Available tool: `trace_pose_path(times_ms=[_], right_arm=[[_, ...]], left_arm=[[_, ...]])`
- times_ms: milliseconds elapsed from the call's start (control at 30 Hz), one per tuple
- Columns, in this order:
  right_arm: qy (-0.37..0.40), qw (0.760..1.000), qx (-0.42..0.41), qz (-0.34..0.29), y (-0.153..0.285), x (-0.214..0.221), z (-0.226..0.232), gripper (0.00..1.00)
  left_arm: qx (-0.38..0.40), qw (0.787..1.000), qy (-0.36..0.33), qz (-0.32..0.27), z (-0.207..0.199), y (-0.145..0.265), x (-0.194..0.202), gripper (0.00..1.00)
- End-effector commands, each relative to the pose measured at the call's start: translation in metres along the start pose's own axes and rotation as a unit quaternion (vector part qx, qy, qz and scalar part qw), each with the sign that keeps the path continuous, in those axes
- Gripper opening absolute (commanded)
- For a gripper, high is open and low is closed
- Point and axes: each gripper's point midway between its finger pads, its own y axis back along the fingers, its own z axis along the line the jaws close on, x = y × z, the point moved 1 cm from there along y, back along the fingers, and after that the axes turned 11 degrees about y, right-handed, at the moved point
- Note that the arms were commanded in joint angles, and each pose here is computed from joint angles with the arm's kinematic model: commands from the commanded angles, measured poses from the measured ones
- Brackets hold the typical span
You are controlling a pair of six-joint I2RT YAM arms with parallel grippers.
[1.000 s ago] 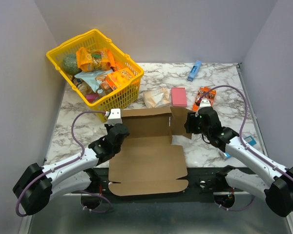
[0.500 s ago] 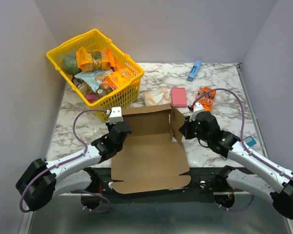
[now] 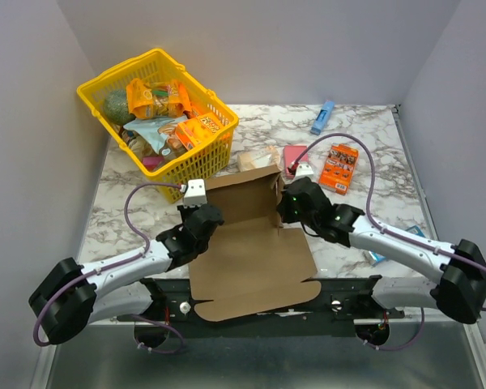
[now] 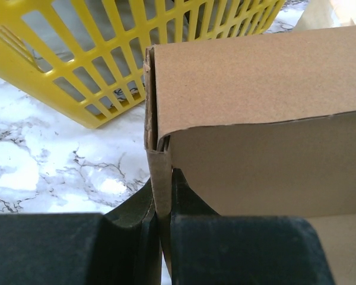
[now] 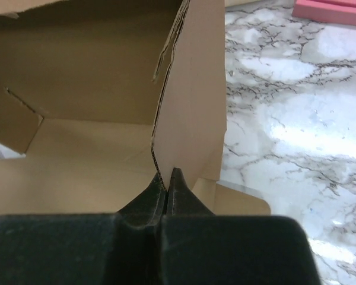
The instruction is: Fold the paper box
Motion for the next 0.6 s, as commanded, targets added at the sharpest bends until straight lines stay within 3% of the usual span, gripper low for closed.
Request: trace_pose_path(times_ms=[0,33,67,267,567], right_arm=[[-0.018,0.999,-0.017,0.036,-0.013,0.006,0.028,0.13],[-0.019,0.999,-0.014,0.041,-0.014,0.006,0.03,0.21],[-0.02,0.999,-0.011,0.043,-0.013,0.005,0.03,0.39],[-0.035,0.999,0.005,0.018,0.023,-0.012,0.016,0.79],[-0.012,0.994,-0.057,-0.09,0.123,-0.095,0.014,0.93]], left_arm=[[0.041,0.999,0.011,0.025,-0.014,0.008,0.014,0.0],[0.041,0.999,0.012,0.024,-0.012,0.009,0.013,0.0],[0.036,0.999,0.009,0.022,-0.009,0.009,0.012,0.0],[0.055,0.998,0.03,0.013,0.002,0.014,0.007,0.0],[0.088,0.994,0.06,0.019,0.009,0.019,0.003,0.0]])
